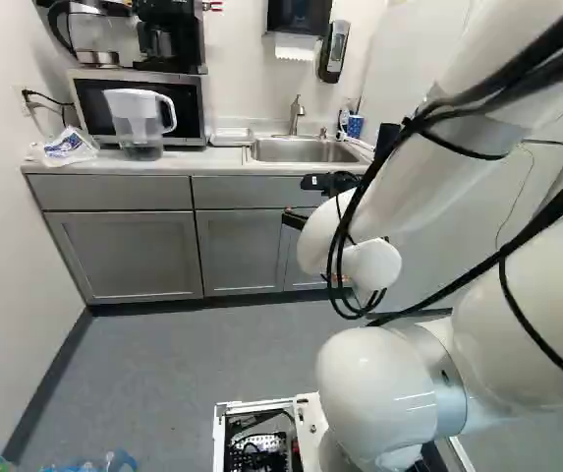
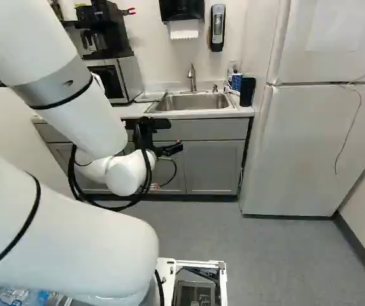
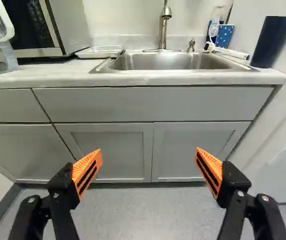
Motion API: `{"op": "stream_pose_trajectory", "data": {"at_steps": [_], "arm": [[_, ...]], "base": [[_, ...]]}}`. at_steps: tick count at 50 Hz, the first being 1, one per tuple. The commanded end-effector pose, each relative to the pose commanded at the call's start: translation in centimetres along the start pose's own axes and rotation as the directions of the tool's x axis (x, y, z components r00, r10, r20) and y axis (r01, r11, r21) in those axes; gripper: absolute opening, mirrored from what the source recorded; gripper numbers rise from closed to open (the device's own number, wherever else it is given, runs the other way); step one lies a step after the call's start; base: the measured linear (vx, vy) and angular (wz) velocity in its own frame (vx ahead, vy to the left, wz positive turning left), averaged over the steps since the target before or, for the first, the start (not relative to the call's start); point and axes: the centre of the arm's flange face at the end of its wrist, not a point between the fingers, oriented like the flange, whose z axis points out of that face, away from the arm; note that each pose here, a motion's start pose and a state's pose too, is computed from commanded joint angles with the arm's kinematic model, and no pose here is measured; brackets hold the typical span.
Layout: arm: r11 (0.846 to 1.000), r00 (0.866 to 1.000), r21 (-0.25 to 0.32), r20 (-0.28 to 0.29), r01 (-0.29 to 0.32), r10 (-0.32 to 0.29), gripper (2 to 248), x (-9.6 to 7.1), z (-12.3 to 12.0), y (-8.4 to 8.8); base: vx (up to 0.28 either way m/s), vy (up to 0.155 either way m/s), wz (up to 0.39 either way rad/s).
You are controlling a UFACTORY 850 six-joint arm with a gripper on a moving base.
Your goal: Rinse the cup and place it in the tray
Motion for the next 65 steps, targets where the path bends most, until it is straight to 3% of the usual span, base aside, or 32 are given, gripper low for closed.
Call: {"op": "stream_pose_trajectory", "data": {"at_steps": [40, 65], "arm": [[1.0, 0.997, 0.0, -0.075, 0.0, 0.0, 247, 6.1, 5.0, 0.0], [1.0, 0.997, 0.0, -0.076, 0.0, 0.0, 247, 8.8, 6.8, 0.0]], "base": [[0.0, 0.0, 0.0], [0.0, 0.0, 0.0]]}}
